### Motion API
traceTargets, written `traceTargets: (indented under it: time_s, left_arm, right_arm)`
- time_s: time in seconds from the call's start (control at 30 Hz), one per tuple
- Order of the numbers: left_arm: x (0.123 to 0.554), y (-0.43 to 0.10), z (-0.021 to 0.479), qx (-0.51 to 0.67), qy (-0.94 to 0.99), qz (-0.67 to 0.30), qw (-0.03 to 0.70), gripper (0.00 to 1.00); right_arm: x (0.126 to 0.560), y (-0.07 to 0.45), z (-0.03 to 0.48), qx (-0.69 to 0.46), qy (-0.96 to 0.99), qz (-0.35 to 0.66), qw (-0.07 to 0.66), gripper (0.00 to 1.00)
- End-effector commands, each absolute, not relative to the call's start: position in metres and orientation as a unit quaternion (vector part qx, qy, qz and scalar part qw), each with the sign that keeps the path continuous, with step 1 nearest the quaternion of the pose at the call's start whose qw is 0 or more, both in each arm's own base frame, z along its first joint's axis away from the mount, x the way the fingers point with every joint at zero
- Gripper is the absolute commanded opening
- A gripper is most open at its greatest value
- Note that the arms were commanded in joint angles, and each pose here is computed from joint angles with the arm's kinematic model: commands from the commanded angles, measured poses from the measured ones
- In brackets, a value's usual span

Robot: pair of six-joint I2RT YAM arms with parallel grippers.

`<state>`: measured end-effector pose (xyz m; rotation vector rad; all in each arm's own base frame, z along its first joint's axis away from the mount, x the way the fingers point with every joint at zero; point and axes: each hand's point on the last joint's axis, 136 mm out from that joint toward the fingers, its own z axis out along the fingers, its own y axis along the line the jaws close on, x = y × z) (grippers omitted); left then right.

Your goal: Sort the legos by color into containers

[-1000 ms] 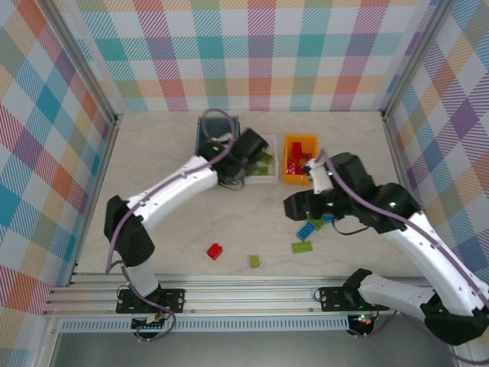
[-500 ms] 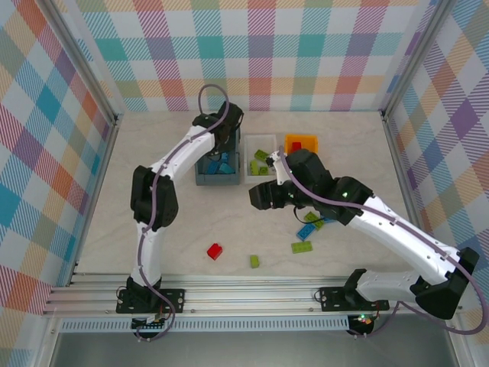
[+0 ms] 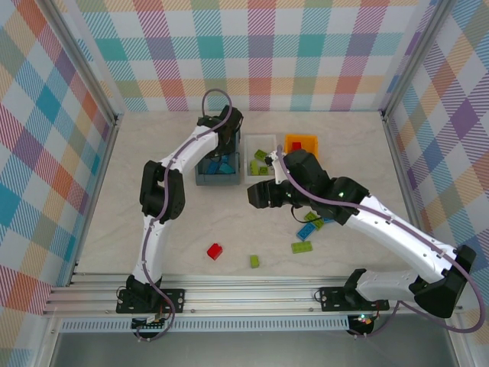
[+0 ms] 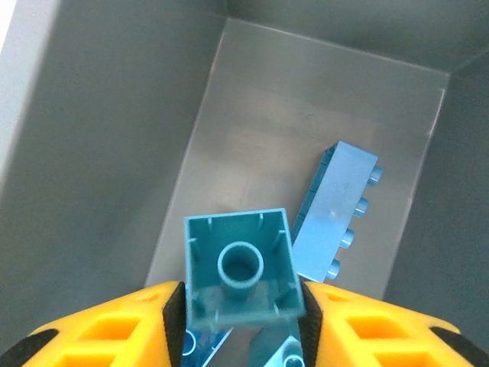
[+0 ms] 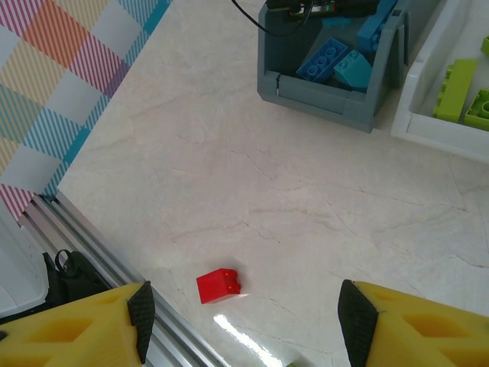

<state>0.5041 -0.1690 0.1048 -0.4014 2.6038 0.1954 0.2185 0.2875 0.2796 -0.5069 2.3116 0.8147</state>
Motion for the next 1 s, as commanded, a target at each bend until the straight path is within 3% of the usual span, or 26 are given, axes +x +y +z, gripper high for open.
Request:
traceTargets:
  time_s: [0.0,0.13,0.37,0.43,0.6,0.8,0.97]
  left_arm:
    - [0.500,-0.161,0.128,-0.150,0.953,0.072,0.255,0.44]
    - [0.498,-0.161,0.151,-0.153,0.949,0.058,0.271,0.47]
    - [0.472,-0.148,0.225,-0.183,0.926,0.030,0.329,0.41]
    - [0.447,-0.140,0.260,-0.200,0.912,0.011,0.357,0.41]
    - [0.362,-0.110,0.287,-0.234,0.900,-0.024,0.368,0.41]
    - [0.249,-0.056,0.285,-0.277,0.883,-0.069,0.373,0.41]
    - [0.183,-0.022,0.277,-0.293,0.871,-0.094,0.382,0.41]
  right_arm:
    - [0.219,0.291,0.281,-0.190,0.873,0.317,0.318,0.67]
    - [0.217,0.290,0.278,-0.192,0.877,0.311,0.311,0.67]
    - [0.209,0.293,0.262,-0.213,0.883,0.293,0.299,0.65]
    - [0.200,0.305,0.243,-0.244,0.887,0.270,0.284,0.64]
    - [0.164,0.351,0.190,-0.340,0.882,0.236,0.226,0.68]
    - [0.124,0.394,0.120,-0.413,0.882,0.174,0.146,0.76]
    - [0.114,0.407,0.079,-0.414,0.894,0.131,0.110,0.81]
